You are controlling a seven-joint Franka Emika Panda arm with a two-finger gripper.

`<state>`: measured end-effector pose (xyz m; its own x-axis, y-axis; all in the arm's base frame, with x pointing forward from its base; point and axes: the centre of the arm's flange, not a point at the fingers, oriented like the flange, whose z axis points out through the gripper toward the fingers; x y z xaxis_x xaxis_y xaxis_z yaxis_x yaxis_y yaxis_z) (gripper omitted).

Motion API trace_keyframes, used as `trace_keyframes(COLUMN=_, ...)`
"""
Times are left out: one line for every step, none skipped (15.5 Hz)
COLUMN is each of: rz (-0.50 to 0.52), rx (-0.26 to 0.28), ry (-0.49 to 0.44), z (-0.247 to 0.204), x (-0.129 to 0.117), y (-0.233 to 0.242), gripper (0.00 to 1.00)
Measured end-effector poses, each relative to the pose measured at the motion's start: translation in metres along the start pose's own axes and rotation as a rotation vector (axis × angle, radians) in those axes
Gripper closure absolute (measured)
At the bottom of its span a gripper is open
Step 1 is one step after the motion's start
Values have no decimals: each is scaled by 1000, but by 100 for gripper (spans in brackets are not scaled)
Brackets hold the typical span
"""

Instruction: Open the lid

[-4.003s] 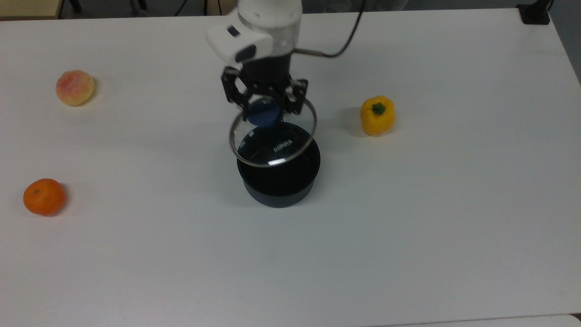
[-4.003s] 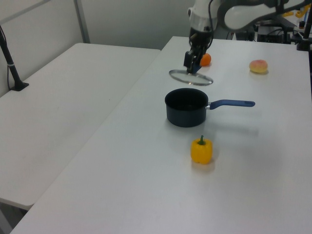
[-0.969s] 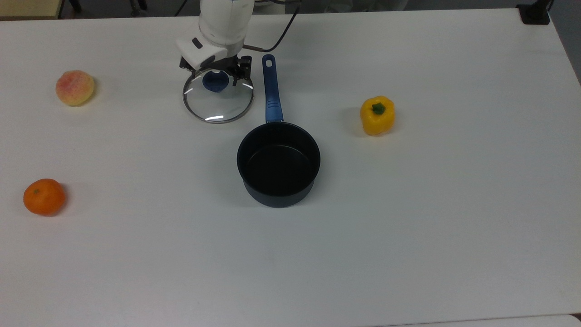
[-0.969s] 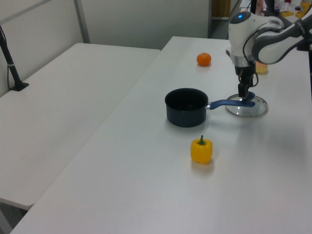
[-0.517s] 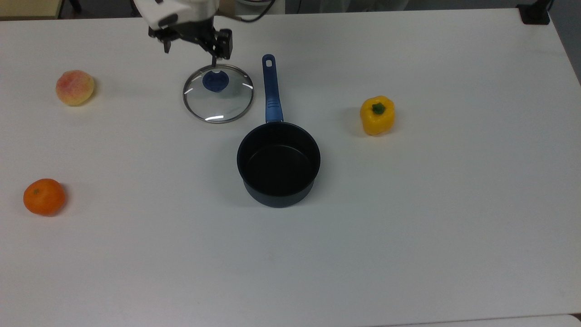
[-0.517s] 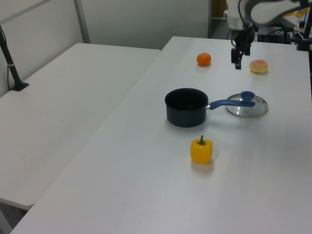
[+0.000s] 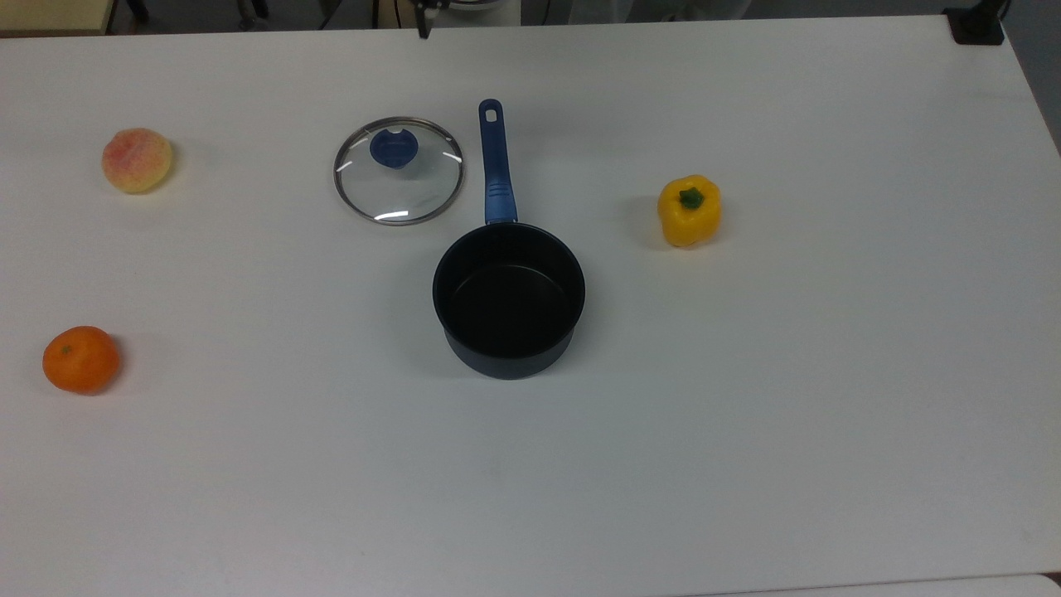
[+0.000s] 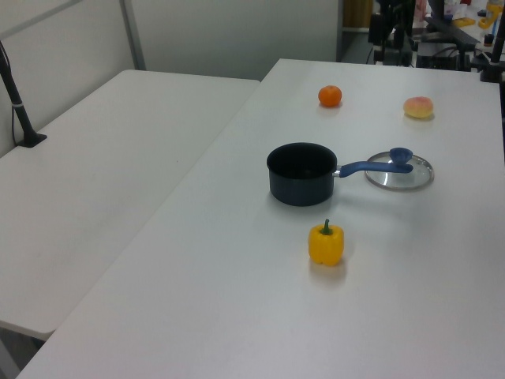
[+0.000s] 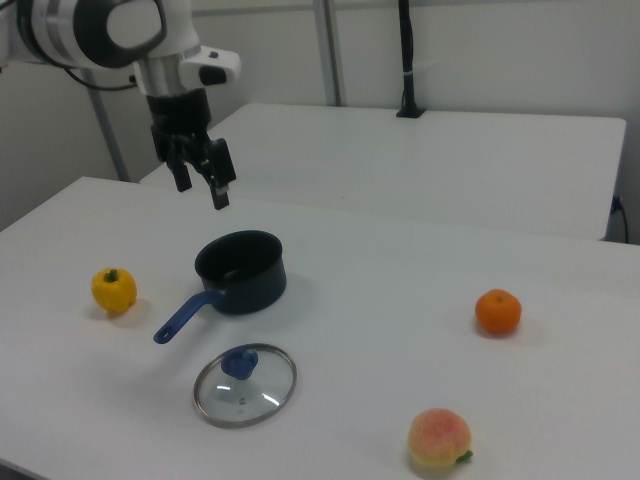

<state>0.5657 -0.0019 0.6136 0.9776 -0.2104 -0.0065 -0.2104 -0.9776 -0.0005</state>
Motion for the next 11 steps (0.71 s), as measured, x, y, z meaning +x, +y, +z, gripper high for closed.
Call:
trace_keyframes(rz=13, rx=11, ry=4, z=-5, x=-2, y=-3, gripper=0)
trace_keyframes(rz=22, rx=17, ry=7, z=-7, x=-2, y=-7, gripper=0)
trace_keyframes(rz=27, rx=19, ry=5, z=-7, x=-3, y=-11, gripper=0)
trace_keyframes(rz=30, rx=22, ry=3, z=-6, x=-3, y=-15, gripper=0)
trace_keyframes(rz=27, rx=24, ry=2, z=-6, x=-4, y=-17, gripper=0)
trace_keyframes(rz=23, rx=25, ry=3, z=-6, x=-5, y=-19, gripper=0)
trace_keyframes(rz=17, rx=30, ry=12, z=-9, x=-6, y=-21, gripper=0)
trace_keyframes(rz=-7, rx=35, ry=26, z=-12, x=-6, y=-22, gripper=0)
trace_keyframes(rz=-46, rx=42, ry=49, z=-16, x=-6, y=-22, gripper=0)
trace_keyframes(rz=-87, rx=47, ry=74, z=-19, x=-5, y=-23, gripper=0)
trace_keyframes(rz=-124, rx=50, ry=95, z=-20, x=-4, y=-24, gripper=0)
